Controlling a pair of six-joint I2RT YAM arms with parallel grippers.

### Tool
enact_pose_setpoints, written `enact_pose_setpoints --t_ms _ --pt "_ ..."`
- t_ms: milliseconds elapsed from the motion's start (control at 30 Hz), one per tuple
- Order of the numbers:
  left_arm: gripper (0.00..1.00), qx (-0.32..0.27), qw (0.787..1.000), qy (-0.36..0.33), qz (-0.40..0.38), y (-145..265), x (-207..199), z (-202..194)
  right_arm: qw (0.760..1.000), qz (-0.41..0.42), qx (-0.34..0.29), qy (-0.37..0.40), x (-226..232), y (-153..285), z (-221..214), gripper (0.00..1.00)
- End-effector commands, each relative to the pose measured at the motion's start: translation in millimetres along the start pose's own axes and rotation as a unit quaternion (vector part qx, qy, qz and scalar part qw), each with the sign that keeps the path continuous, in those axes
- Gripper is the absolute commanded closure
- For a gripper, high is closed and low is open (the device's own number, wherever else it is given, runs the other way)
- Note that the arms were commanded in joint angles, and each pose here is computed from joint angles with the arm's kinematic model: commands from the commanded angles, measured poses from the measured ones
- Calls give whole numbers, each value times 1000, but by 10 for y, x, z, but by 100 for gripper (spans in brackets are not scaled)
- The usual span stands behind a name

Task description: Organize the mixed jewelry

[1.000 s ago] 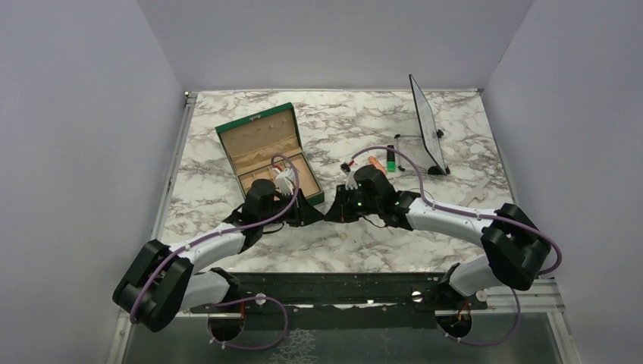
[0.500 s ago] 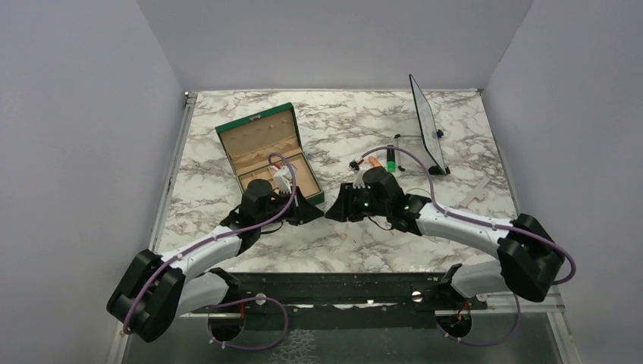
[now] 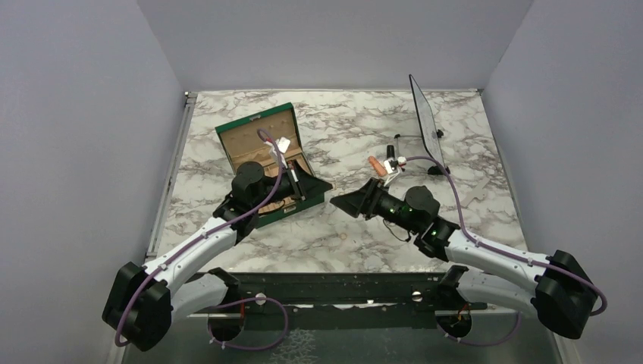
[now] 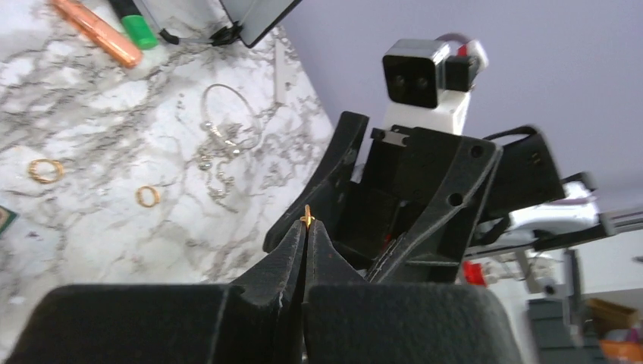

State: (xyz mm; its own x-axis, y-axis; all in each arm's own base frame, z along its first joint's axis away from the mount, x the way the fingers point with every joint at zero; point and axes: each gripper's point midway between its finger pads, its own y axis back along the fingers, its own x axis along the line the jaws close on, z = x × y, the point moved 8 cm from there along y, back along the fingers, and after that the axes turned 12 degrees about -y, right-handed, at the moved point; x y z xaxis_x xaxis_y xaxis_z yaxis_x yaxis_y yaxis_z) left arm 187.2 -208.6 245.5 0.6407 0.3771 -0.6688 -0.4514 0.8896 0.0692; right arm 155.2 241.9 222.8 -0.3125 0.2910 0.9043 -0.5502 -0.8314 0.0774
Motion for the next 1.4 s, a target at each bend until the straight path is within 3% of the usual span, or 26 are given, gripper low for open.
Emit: enact_pose_setpoints --t_ms 0,200,433,633,900,1133,1367 --pt "100 -8 996 80 -36 11 -258 172 987 131 -83 -46 451 28 232 29" --pt "100 -34 990 123 -51 9 -383 319 971 194 -109 -86 601 13 311 29" --pt "100 -41 986 152 -64 28 -431 347 966 193 -124 -122 580 -74 352 36" --pt "100 -43 983 168 -60 36 -388 289 963 190 -122 -148 597 -89 363 59" --pt "100 -48 982 175 -50 33 -327 244 963 180 -120 -158 576 -68 353 75" --pt "100 -53 981 180 -42 32 -290 223 963 186 -115 -156 563 -36 326 69" --pt "100 -56 982 175 -42 33 -286 219 965 168 -115 -164 541 -25 324 76"
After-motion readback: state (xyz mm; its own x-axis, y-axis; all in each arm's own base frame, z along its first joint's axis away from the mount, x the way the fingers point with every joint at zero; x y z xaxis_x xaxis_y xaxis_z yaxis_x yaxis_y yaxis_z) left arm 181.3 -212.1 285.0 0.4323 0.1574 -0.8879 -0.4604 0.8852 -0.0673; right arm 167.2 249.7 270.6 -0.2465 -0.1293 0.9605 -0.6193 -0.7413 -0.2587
